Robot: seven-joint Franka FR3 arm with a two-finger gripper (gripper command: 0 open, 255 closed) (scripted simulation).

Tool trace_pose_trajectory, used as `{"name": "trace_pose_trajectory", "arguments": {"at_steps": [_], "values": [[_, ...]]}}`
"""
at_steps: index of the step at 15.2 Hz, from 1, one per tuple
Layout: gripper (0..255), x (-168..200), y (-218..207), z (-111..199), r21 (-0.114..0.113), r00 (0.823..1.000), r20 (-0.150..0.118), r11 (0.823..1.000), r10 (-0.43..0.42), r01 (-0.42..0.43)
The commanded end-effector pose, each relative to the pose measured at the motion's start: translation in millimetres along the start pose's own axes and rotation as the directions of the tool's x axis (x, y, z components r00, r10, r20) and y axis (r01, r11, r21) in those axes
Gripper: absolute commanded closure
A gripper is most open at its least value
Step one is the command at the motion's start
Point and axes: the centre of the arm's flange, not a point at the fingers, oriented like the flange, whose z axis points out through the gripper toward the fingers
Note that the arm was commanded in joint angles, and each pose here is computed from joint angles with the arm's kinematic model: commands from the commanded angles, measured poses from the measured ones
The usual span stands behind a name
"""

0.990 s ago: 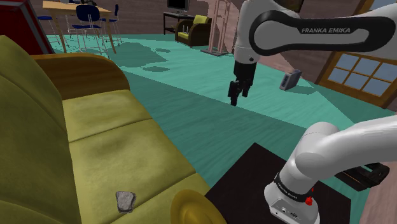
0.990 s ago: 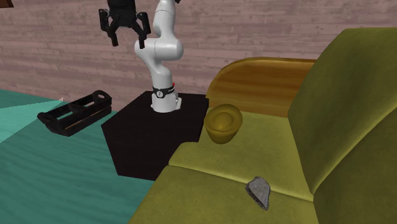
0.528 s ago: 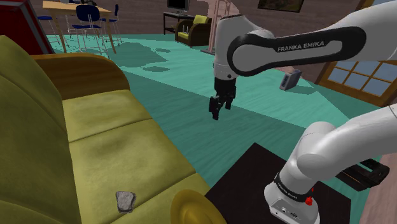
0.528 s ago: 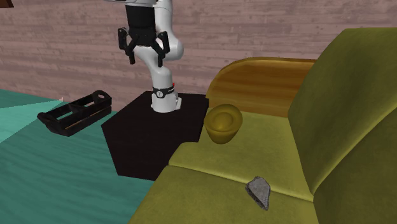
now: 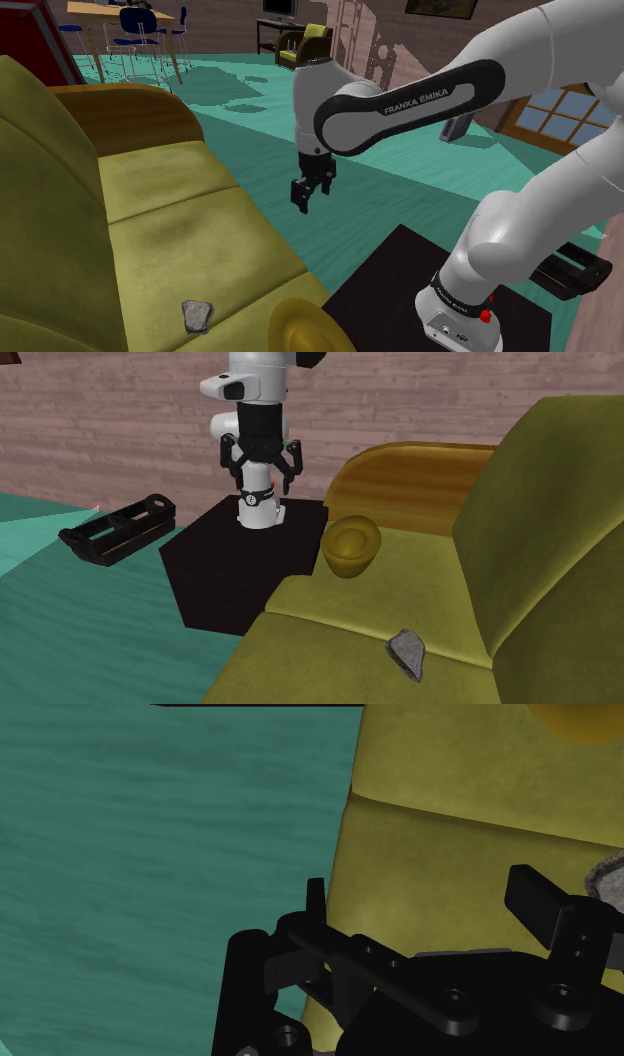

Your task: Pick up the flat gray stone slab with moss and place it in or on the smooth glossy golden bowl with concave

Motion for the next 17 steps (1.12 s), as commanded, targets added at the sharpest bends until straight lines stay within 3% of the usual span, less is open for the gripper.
{"name": "trace_pose_trajectory", "arguments": {"at_steps": [1, 17], "values": [[0, 10, -22, 13, 0.000, 1.000, 0.000, 1.000, -0.005, 0.005], [0, 95, -188, 115, -0.013, 0.999, 0.002, 0.999, -0.047, 0.047]]}}
